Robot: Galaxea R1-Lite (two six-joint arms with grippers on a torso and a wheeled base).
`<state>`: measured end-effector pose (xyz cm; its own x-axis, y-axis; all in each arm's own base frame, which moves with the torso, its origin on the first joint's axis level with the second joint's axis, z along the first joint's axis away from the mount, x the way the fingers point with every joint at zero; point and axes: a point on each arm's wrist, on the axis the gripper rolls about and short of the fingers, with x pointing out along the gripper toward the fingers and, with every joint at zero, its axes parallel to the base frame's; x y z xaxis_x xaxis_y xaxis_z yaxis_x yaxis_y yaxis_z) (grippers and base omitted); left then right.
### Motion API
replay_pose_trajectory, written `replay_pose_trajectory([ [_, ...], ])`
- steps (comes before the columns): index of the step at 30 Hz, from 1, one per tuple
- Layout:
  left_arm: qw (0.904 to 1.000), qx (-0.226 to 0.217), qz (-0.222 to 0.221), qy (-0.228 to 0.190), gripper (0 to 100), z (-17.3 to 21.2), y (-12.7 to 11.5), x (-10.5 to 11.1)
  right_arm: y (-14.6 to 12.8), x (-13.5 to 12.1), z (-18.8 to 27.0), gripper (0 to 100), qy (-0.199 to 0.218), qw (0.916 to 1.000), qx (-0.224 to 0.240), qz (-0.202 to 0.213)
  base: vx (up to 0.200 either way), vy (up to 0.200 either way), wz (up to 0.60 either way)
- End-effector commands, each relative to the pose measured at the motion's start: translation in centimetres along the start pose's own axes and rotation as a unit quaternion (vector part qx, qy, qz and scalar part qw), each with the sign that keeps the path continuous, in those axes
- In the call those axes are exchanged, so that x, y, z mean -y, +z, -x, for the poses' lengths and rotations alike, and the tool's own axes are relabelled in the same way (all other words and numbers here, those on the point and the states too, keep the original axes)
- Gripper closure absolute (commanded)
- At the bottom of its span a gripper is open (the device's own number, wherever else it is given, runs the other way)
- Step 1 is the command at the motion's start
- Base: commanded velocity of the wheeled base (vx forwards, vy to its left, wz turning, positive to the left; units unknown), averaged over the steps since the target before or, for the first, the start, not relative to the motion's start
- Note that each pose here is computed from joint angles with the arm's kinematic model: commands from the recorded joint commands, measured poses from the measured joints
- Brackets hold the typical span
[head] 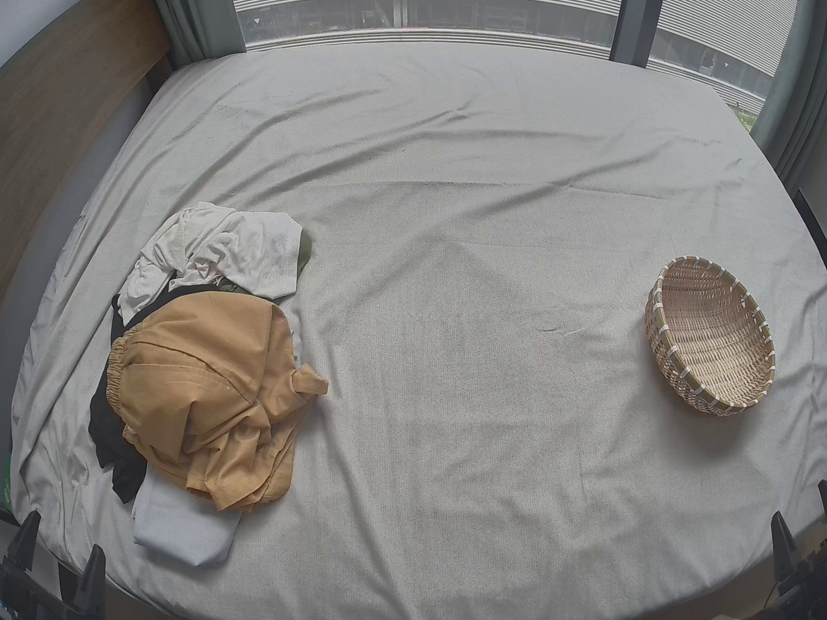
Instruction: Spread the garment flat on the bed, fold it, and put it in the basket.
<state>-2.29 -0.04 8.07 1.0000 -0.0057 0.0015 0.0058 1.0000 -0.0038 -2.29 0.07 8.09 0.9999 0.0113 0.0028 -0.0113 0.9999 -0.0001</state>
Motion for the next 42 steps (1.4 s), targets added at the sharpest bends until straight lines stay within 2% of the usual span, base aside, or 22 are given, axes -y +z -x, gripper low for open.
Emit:
replay_pose_trajectory([
  [1, 1.0, -0.002, 0.0, -0.001, 0, 0.0, -0.5, 0.0, -0.5, 0.0, 0.0, 0, 0.0, 1.0, -0.002, 0.0, 0.0, 0.0, 0.0],
  [24, 1.0, -0.001, -0.003, -0.003, 0, 0.0, -0.5, 0.0, -0.5, 0.0, 0.0, 0, 0.0, 1.0, -0.002, 0.0, 0.0, 0.0, 0.0],
  [25, 1.0, 0.007, 0.0, -0.002, 0, 0.0, -0.3, 0.0, -0.5, 0.0, 0.0, 0, 0.0, 1.0, -0.002, 0.0, 0.0, 0.0, 0.0],
  [27, 0.9986, 0.052, 0.001, -0.002, 0, 0.4, 1.9, 0.0, -0.5, 0.0, 0.0, 0, 0.0, 1.0, -0.002, 0.0, 0.0, 0.0, 0.0],
  [28, 0.9962, 0.087, 0.001, -0.003, 0, 1.0, 4.2, 0.0, -0.5, 0.0, 0.0, 0, 0.0, 1.0, -0.002, 0.0, 0.0, 0.0, 0.0],
  [29, 0.996, 0.089, 0.002, -0.008, 0, 1.0, 5.3, 0.0, -0.5, 0.0, 0.0, 0, 0.0, 1.0, -0.003, 0.0, 0.0, 0.0, 0.0],
  [34, 0.9986, 0.037, 0.011, -0.035, 0, -0.3, 5.1, -0.1, -0.5, 0.0, 0.0, 0, 0.0, 1.0, -0.002, 0.0, 0.0, 0.0, 0.0],
  [35, 0.9981, 0.024, 0.026, -0.051, 0, -0.6, 5.2, -0.1, -0.5, 0.0, 0.0, 0, 0.0, 1.0, -0.002, 0.0, 0.0, 0.0, 0.0],
  [36, 0.9981, 0.024, 0.026, -0.051, 0, -0.6, 5.2, -0.1, -0.5, 0.0, 0.0, 0, 0.0, 1.0, -0.002, 0.0, 0.0, 0.0, 0.0],
  [37, 0.9959, 0.01, 0.05, -0.074, 0, -1.1, 5.6, -0.2, -0.5, 0.0, 0.0, 0, 0.0, 1.0, -0.002, 0.0, 0.0, 0.0, 0.0],
  [42, 0.9902, -0.011, 0.106, -0.091, 0, -2.0, 7.4, 0.0, -0.5, 0.0, 0.0, 0, 0.0, 1.0, -0.002, 0.0, 0.0, 0.0, 0.0],
])
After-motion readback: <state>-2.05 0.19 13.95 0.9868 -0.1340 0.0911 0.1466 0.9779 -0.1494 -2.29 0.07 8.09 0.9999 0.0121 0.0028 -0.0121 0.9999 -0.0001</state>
